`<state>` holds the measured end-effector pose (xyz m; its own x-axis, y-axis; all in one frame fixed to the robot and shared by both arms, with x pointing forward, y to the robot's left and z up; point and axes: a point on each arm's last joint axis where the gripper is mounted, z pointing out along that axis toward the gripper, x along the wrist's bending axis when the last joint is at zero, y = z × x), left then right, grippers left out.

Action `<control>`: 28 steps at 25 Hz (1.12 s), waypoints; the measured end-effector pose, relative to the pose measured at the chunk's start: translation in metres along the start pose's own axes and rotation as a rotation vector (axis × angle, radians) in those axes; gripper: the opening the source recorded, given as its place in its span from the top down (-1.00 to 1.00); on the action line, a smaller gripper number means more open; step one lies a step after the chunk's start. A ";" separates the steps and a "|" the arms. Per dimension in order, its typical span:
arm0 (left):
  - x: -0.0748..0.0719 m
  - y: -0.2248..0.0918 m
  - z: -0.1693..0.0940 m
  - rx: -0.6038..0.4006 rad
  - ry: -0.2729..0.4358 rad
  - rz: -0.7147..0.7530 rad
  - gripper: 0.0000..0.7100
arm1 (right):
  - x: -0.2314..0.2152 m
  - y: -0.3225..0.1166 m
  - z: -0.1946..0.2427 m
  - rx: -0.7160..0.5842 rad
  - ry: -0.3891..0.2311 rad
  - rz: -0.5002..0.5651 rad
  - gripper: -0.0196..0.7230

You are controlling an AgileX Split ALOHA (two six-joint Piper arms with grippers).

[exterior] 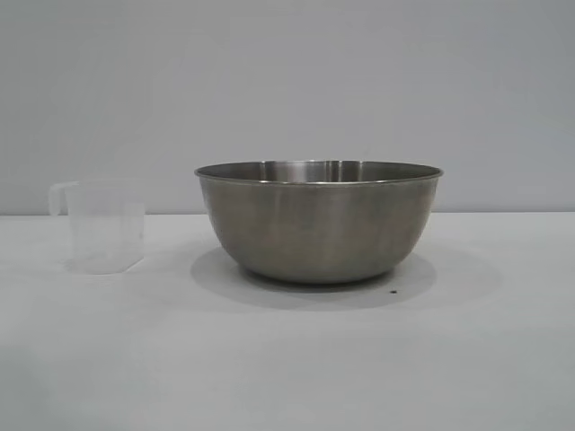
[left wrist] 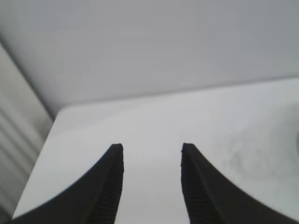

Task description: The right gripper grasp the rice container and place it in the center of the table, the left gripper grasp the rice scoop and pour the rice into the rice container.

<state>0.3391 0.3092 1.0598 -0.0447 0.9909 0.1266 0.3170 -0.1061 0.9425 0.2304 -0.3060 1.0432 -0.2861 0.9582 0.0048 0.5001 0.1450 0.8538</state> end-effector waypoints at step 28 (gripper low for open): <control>-0.006 -0.040 -0.083 0.299 -0.098 -0.006 0.32 | 0.000 0.000 0.000 0.000 0.000 0.000 0.10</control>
<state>0.2479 0.3010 1.0474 0.0398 0.9962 0.0771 0.5824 -0.0858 0.8084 0.2304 -0.3060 1.0432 -0.2861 0.9582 0.0048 0.5001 0.1450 0.8538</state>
